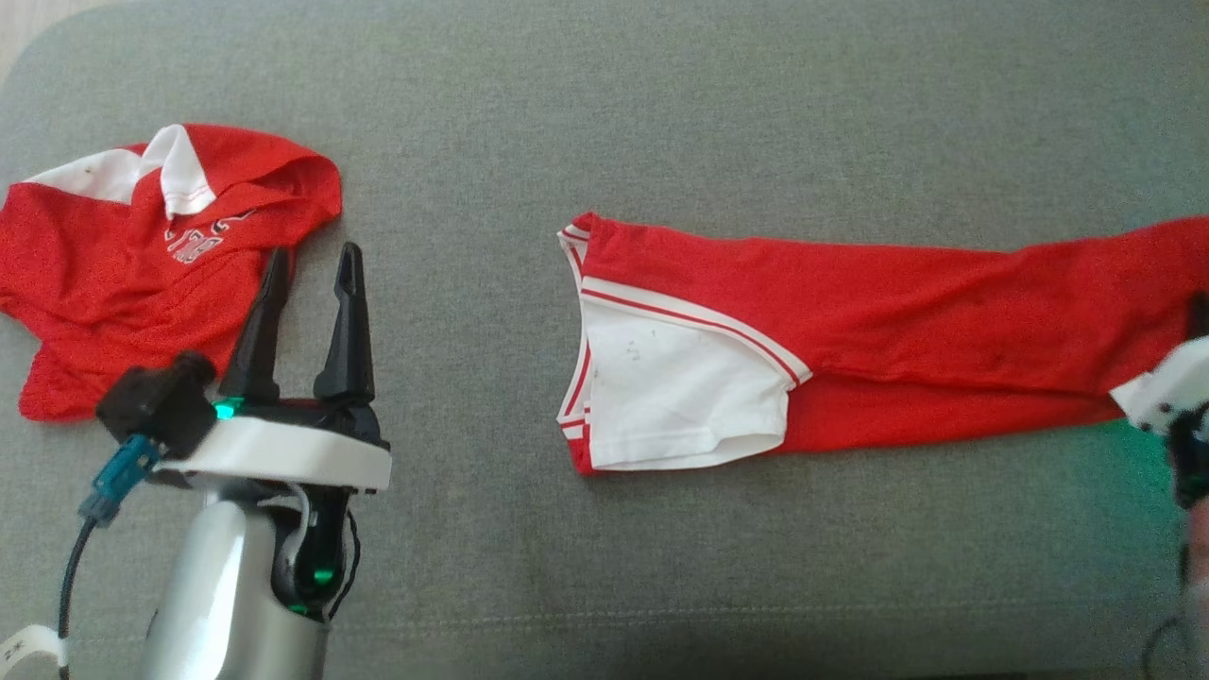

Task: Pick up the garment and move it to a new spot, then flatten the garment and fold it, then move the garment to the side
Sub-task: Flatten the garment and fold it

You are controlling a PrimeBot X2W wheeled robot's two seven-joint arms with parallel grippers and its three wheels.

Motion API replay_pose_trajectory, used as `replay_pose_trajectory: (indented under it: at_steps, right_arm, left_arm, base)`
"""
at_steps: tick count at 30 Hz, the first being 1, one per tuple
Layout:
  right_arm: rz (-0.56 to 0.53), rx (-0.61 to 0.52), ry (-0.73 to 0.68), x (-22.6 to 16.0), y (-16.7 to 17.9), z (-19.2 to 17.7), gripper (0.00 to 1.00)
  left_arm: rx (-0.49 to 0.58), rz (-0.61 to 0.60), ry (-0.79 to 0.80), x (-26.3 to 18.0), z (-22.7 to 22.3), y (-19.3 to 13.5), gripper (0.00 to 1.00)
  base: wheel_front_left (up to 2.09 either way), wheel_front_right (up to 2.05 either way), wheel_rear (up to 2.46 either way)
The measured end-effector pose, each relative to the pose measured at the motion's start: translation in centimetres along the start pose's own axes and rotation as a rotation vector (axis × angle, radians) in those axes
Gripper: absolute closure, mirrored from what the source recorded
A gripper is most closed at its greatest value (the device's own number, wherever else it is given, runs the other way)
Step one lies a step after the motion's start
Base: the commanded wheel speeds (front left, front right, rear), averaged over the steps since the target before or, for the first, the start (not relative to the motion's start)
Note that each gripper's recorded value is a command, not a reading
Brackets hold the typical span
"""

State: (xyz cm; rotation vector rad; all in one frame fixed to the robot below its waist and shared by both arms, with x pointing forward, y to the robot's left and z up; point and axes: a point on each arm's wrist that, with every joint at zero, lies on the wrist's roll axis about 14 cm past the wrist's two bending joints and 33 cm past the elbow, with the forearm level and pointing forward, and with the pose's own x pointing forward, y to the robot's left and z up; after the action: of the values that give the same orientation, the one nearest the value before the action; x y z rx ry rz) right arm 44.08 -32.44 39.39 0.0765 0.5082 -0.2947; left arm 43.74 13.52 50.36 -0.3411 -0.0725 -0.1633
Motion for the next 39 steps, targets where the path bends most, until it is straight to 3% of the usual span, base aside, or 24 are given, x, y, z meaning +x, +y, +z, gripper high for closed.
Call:
replay_pose_trajectory:
  at_steps: [15,21,24,32,39]
  right_arm:
    - [0.231,0.086,-0.123,-3.1,9.7,4.0,1.00]
    - [0.380,0.140,-0.137,-5.6,14.1,4.9,1.00]
    - [0.515,0.190,-0.134,-7.4,17.6,5.1,1.00]
    - [0.832,0.319,-0.036,-12.5,26.3,2.8,1.00]
    - [0.931,0.343,0.042,-14.0,30.3,-0.3,1.00]
  left_arm:
    - [-0.003,-0.014,-0.012,-1.8,0.9,-1.0,0.00]
    - [-0.005,-0.030,-0.019,-1.8,1.1,-1.7,0.00]
    - [-0.007,-0.031,-0.016,-1.8,1.0,-1.7,0.00]
    - [-0.015,-0.021,0.007,-1.6,0.1,-1.4,0.00]
    - [-0.034,0.016,0.008,-2.1,0.1,-0.3,0.00]
  base:
    - [0.00,0.00,0.00]
    - [0.00,0.00,0.00]
    - [0.00,0.00,0.00]
    - [0.00,0.00,0.00]
    - [0.00,0.00,0.00]
